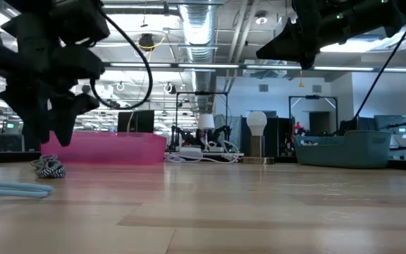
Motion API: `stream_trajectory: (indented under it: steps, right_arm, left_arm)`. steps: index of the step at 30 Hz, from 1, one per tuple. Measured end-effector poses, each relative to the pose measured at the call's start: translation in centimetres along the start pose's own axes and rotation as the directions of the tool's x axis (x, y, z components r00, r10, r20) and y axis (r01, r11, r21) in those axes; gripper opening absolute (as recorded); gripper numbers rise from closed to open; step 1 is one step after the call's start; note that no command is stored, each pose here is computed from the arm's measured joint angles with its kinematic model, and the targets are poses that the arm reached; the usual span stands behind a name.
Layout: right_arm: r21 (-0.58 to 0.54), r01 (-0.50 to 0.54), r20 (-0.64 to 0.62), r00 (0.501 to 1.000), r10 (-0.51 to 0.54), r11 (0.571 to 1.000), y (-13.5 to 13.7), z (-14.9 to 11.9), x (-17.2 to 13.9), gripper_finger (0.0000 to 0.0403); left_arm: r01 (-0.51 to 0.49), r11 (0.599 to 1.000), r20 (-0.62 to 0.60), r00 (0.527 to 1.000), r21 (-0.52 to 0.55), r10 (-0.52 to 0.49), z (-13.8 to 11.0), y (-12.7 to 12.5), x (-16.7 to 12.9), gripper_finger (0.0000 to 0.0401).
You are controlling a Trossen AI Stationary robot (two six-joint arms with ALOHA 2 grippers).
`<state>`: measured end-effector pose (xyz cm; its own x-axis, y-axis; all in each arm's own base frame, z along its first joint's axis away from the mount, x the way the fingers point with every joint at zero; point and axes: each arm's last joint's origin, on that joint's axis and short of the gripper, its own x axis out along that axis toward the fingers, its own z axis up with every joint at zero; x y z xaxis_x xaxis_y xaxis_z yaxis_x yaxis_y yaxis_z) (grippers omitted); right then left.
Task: Pick & Place USB Port
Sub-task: Put the black and white charger cable into the pink bin
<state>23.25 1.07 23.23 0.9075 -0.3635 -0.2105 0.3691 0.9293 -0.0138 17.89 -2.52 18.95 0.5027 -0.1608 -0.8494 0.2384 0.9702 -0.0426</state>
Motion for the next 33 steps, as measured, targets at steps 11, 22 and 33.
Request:
stream_trajectory:
  steps: [11, 22, 33]
  right_arm:
    - [0.002, 0.0, 0.0, 1.0, 0.0, 1.0, 0.0, 0.0, 0.0, 0.001]
    - [0.001, 0.0, -0.002, 1.0, 0.0, 1.0, 0.0, 0.0, 0.0, 0.001]
    - [-0.006, 0.001, -0.016, 1.0, -0.002, 1.0, 0.0, -0.1, 0.0, 0.001]
  left_arm:
    - [0.01, 1.0, -0.139, 0.99, -0.015, -0.012, -0.3, 0.2, 2.5, 0.0172]
    - [0.008, 1.0, -0.201, 0.979, -0.022, -0.013, -0.5, 0.4, 3.7, 0.0149]
    - [0.014, 0.996, -0.16, 0.987, -0.083, -0.028, -0.6, 0.2, 2.8, 0.0017]
